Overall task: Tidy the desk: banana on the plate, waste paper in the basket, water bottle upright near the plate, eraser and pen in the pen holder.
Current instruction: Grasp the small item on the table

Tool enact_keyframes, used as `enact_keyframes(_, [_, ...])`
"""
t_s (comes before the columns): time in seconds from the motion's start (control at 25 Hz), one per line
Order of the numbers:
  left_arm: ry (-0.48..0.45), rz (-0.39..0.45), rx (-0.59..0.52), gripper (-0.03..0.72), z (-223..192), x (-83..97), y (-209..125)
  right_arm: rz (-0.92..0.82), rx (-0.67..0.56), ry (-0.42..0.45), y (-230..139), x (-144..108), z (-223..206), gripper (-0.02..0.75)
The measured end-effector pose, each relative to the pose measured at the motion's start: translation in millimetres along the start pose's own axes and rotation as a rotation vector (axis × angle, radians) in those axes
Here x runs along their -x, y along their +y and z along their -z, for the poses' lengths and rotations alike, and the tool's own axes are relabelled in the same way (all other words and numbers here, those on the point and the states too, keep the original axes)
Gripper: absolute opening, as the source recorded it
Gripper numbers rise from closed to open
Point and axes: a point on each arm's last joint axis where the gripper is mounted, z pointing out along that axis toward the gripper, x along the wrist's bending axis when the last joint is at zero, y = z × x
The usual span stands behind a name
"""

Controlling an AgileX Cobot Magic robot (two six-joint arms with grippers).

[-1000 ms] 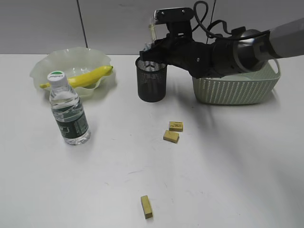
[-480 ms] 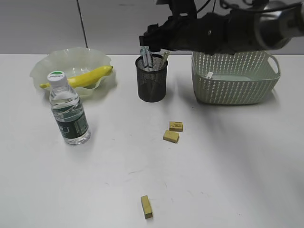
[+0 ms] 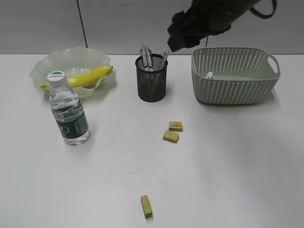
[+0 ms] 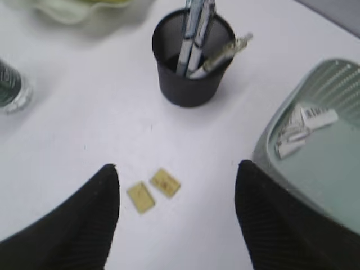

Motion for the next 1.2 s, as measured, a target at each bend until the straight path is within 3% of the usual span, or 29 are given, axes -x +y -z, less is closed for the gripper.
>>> enact_keyframes(0.2, [0.000, 0.000, 0.000, 0.241, 0.0, 0.0, 0.0, 0.012, -0.103, 0.017, -21.6, -6.1, 53.9, 0.508])
enact_keyframes(0.52, [0.000, 0.000, 0.000, 0.241, 0.0, 0.0, 0.0, -0.009, -0.103, 0.018, -100.9, -18.8, 127.5, 0.509])
enact_keyframes(0.84, [0.000, 0.000, 0.000, 0.241, 0.0, 0.0, 0.0, -0.037, -0.029, 0.014, -197.6, -32.2, 178.8, 0.508])
enact_keyframes(1.2, [0.000, 0.000, 0.000, 0.241, 0.0, 0.0, 0.0, -0.022, 0.115, 0.006, -274.1, -42.4, 211.4, 0.508])
